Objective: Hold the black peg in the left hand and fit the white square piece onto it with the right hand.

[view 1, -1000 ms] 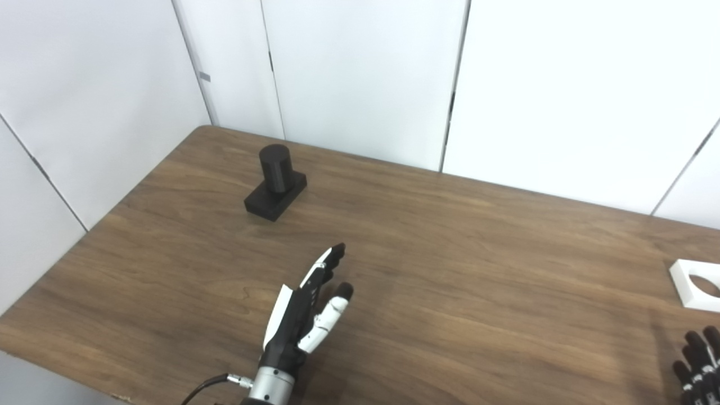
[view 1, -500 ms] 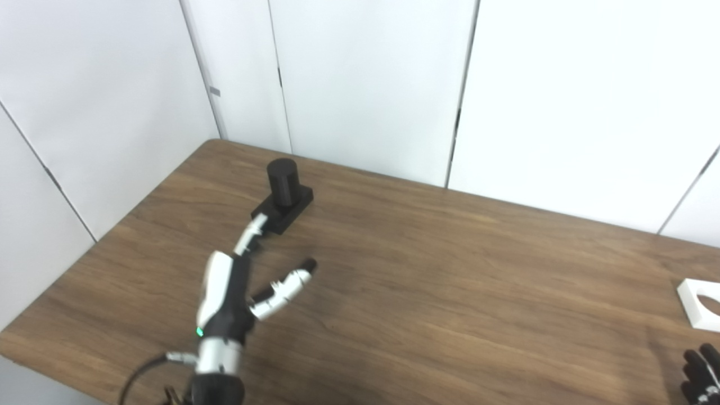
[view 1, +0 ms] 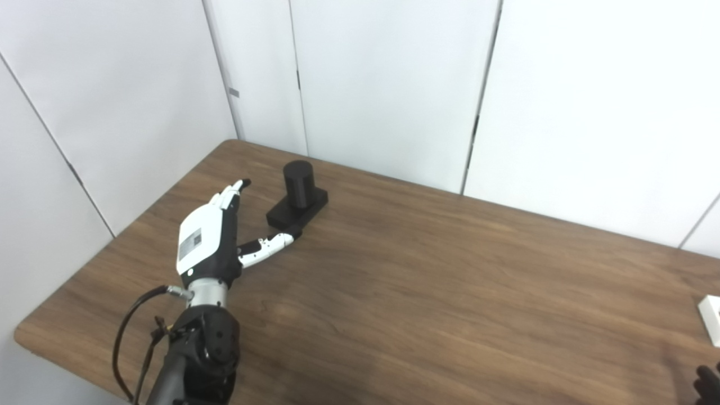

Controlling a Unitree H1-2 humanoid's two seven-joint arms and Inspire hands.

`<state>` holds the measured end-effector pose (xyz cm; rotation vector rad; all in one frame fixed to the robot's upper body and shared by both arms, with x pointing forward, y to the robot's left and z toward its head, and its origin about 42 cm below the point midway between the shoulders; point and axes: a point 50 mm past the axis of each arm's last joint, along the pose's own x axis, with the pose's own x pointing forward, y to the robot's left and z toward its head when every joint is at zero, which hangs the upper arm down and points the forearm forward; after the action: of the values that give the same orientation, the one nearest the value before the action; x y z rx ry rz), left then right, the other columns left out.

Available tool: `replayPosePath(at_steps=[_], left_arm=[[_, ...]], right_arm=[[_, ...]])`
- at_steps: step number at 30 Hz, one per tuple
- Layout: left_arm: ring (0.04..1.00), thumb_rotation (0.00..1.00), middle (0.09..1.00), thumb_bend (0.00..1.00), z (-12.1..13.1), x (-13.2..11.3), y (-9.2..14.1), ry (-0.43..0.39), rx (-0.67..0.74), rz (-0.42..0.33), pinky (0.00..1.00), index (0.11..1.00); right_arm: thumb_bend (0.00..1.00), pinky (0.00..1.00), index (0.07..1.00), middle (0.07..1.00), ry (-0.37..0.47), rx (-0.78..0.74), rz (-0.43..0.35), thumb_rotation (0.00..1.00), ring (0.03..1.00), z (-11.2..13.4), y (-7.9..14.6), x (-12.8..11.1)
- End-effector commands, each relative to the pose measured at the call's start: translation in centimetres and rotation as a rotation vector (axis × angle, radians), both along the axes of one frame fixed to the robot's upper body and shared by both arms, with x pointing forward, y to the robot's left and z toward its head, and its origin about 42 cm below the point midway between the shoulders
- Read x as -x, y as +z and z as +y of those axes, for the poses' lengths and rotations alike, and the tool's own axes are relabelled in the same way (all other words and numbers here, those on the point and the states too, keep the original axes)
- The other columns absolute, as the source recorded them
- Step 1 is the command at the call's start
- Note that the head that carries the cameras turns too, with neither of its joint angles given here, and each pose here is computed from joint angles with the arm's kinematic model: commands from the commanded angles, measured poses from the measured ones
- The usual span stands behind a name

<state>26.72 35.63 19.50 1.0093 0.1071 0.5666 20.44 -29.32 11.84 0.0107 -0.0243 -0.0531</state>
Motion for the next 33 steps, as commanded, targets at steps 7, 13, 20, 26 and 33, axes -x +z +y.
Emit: replayPosePath(at_steps=[7,13,20,26,33], left_arm=[[0.992,0.76,0.976,0.95,1.9,-3.9,0.7,0.058,-0.155,0.069,1.00,0.887],[1.000,0.77,1.000,0.95,2.3,-6.6,-0.1,0.070,-0.205,0.160,1.00,0.894],[1.000,0.78,0.999,0.97,2.4,-9.3,-1.3,0.062,-0.218,0.219,1.00,0.883],[1.000,0.80,0.967,1.00,2.0,-11.0,-1.6,0.058,-0.141,0.235,1.00,0.858],[0.976,0.79,0.946,0.98,2.4,-12.7,-2.0,0.083,-0.144,0.258,1.00,0.837]], right_arm=[[0.74,0.97,0.944,0.901,0.007,-0.001,-0.043,0.99,0.949,0.6,0.8,-0.2],[0.75,0.97,0.944,0.881,0.006,0.012,-0.033,0.99,0.939,0.8,0.9,0.0],[0.77,0.96,0.924,0.867,-0.005,0.004,-0.038,0.97,0.925,1.0,1.0,0.1],[0.80,0.94,0.937,0.868,-0.006,0.013,-0.035,0.97,0.918,1.1,1.0,0.1],[0.78,0.96,0.955,0.873,0.003,0.028,-0.030,0.99,0.928,1.4,1.2,0.2]])
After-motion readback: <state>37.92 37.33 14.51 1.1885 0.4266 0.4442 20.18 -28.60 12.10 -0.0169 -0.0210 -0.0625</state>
